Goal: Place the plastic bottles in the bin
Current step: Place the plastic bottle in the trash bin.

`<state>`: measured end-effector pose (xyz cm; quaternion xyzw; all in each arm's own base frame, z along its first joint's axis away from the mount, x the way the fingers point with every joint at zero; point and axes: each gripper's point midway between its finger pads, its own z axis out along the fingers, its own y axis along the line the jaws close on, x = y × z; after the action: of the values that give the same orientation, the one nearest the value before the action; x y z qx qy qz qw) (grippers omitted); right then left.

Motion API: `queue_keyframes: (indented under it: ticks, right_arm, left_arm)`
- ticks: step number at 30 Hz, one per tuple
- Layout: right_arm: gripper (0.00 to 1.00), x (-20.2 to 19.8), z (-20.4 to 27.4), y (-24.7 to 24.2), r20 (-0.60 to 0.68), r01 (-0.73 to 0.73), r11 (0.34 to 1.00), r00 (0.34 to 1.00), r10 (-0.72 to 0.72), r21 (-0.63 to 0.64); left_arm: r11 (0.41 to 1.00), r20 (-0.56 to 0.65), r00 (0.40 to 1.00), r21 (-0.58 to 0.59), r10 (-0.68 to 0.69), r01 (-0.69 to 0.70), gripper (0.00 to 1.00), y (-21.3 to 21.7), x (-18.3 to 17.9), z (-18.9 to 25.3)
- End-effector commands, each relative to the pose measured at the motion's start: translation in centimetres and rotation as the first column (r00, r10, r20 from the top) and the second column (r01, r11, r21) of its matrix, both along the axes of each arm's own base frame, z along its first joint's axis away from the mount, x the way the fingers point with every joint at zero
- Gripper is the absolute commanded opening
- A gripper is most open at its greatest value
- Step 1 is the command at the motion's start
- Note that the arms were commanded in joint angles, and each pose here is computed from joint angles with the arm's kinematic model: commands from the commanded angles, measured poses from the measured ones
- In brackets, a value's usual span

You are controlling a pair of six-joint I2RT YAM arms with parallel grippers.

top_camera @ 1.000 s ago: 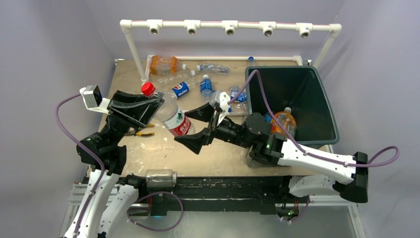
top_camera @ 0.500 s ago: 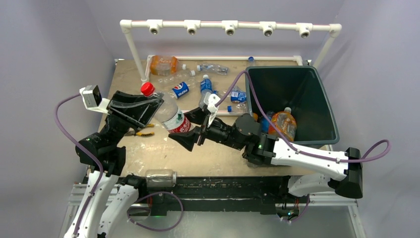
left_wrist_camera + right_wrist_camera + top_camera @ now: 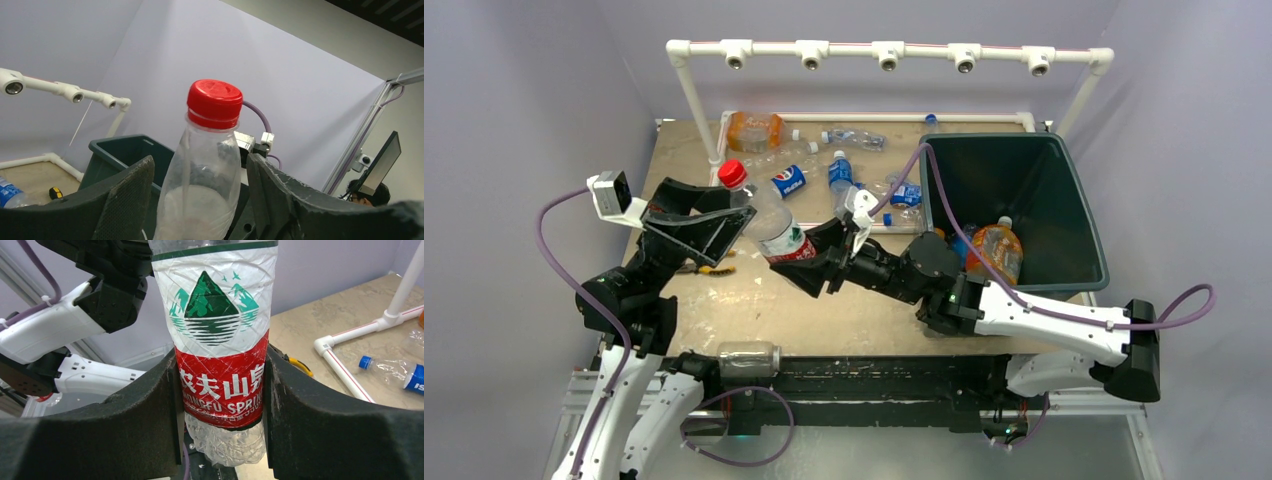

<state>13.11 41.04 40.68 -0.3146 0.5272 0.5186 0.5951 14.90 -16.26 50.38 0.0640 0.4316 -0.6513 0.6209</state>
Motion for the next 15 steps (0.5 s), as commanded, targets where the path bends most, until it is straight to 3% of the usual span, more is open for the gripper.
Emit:
queue_keyframes:
  ticks: [1,15]
  right_arm:
    - [0.40,-0.8,3.7,-1.8,0.030,-0.009,0.989,1.000,0.005,0.146]
    - [0.40,-1.2,4.5,-2.3,0.007,-0.028,0.975,1.000,0.027,0.219]
  left_arm:
    - [1.000,0.059,0.998,0.014,-0.006,0.005,0.68,0.0,-1.3,1.0]
    - [0.980,0.016,0.993,0.163,-0.118,0.114,0.69,-2.3,-1.3,-2.6]
